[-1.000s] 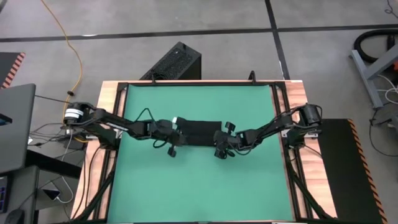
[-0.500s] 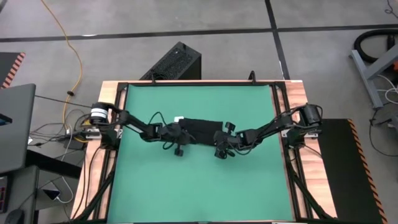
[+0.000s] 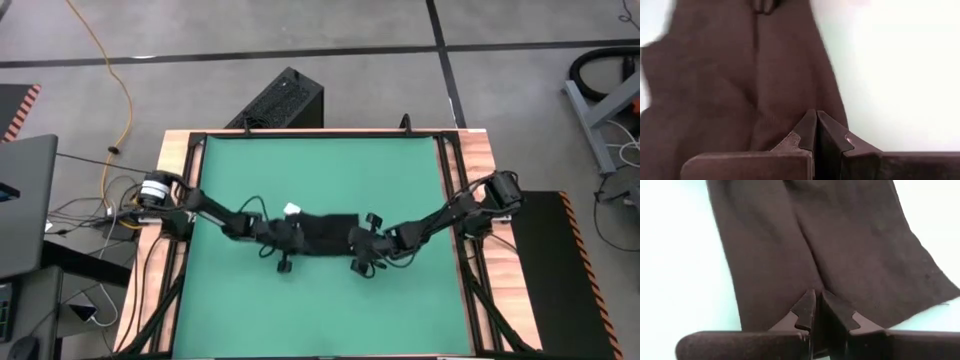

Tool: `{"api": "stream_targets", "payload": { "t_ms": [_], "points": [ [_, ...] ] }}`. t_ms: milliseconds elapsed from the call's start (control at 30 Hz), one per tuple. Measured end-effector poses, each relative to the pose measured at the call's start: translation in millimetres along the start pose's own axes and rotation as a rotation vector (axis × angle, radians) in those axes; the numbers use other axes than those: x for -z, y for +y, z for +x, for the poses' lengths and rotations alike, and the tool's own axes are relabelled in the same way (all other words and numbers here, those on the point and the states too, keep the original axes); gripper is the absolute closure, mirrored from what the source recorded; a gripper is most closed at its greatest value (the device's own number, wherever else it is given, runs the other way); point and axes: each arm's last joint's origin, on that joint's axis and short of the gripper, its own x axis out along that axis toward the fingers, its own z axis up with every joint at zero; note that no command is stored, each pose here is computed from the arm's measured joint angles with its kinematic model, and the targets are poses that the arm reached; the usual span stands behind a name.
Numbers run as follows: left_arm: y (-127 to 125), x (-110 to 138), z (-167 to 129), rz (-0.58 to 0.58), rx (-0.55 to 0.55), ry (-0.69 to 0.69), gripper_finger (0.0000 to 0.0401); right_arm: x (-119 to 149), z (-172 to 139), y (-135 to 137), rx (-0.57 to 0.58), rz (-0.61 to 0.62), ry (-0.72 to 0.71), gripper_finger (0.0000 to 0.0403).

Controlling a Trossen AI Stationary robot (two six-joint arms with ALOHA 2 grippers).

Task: Roll towel into tight, uniform cylinder
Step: Roll the towel

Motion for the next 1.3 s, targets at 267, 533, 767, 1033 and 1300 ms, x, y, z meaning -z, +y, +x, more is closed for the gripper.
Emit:
{"api": "stream_targets", "payload": {
  "t_ms": [267,533,767,1033,1300],
  "points": [
    [-67,8,-4,-0.039,-0.154,-0.043,0.0401,10,-13,28,-0.106,0.015,-0.041,0.0348],
    [-87,10,-9,-0.071,-0.187,-0.1,0.0401,15,-31,50,-0.124,-0.023,-0.143,0.0343],
    [-87,10,-9,-0.082,-0.188,-0.103,0.0401,-18,-79,54,-0.107,-0.125,-0.319,0.0315],
    [-84,8,-8,-0.087,-0.175,-0.102,0.0401,-13,-105,82,-0.196,-0.304,-0.437,0.0188],
    [-81,7,-7,-0.104,-0.165,-0.102,0.0401,5,-61,103,-0.09,-0.374,-0.37,0.0111]
  ]
}}
